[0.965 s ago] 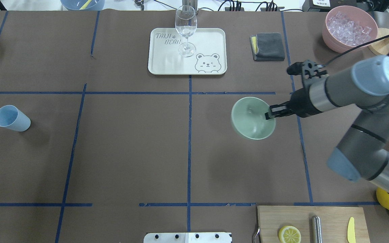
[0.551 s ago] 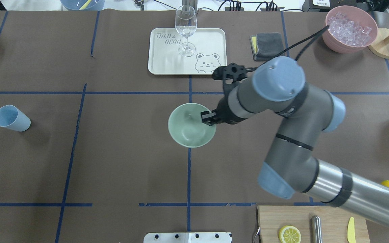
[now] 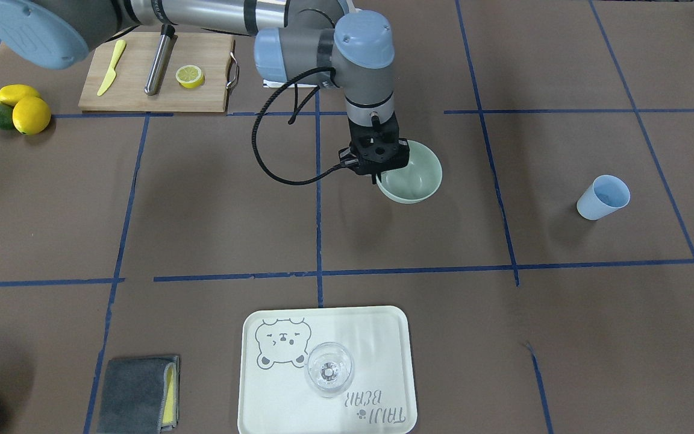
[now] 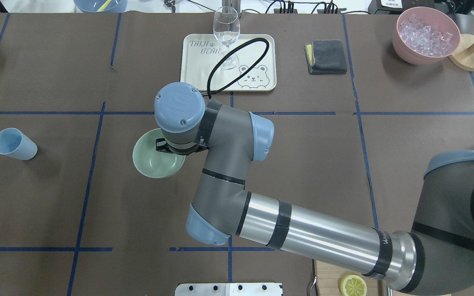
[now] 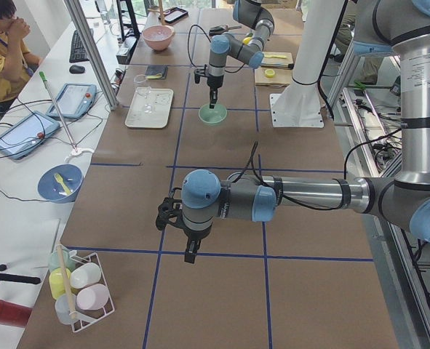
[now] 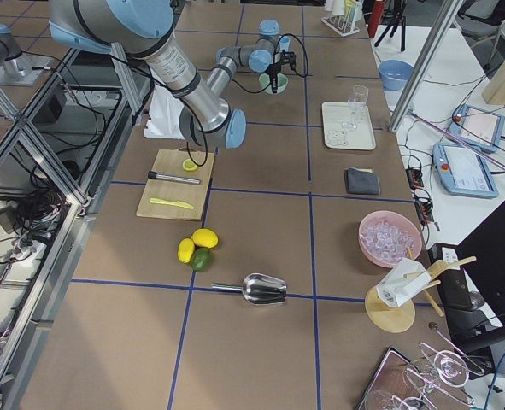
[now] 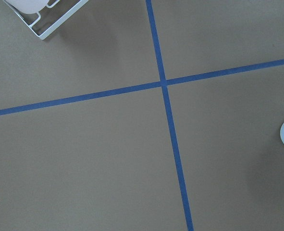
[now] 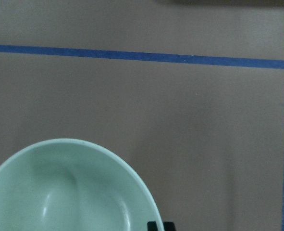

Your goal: Pour ice into bowl

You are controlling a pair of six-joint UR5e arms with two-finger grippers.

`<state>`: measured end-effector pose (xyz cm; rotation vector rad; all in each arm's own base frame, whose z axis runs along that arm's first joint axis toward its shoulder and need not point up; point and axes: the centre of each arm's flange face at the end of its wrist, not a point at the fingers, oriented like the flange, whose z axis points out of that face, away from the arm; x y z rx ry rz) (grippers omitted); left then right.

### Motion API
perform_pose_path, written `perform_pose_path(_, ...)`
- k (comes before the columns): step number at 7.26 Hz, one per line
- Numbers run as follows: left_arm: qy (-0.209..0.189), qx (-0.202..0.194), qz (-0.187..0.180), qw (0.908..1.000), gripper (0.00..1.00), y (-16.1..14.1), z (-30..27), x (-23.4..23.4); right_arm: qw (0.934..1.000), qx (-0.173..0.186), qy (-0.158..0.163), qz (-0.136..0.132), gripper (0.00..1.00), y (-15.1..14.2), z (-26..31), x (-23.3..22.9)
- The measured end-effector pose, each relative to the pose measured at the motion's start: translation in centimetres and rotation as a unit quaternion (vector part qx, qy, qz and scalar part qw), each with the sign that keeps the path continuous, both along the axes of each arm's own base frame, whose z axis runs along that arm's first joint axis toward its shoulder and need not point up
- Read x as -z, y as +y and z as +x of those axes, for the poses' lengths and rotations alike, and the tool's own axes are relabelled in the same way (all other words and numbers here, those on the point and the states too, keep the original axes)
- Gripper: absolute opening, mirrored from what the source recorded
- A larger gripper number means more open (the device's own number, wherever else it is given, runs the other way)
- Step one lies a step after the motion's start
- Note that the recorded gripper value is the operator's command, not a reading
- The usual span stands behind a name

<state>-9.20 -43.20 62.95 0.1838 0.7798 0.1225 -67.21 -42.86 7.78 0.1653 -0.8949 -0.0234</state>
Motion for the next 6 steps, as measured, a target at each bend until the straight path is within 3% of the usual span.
perform_pose_path(2, 0.0, 0.0, 0.0, 1.0, 1.0, 0.0, 0.0, 0.0, 0.9999, -0.007, 0.003, -0.014, 0.0, 0.6, -2.7, -0.6)
perform_pose_path(3, 0.0, 0.0, 0.0, 1.0, 1.0, 0.0, 0.0, 0.0, 0.9998, -0.013, -0.001, -0.016, 0.27, 0.6, -3.7, -1.3)
perform_pose_path(4, 0.0, 0.0, 0.0, 1.0, 1.0, 0.0, 0.0, 0.0, 0.9995, -0.021, -0.013, -0.018, 0.99, 0.5, -4.4, -1.8)
perform_pose_path(6, 0.0, 0.0, 0.0, 1.0, 1.0, 0.0, 0.0, 0.0, 0.9985, -0.038, -0.035, -0.017, 1.0, 0.3, -4.7, -1.8)
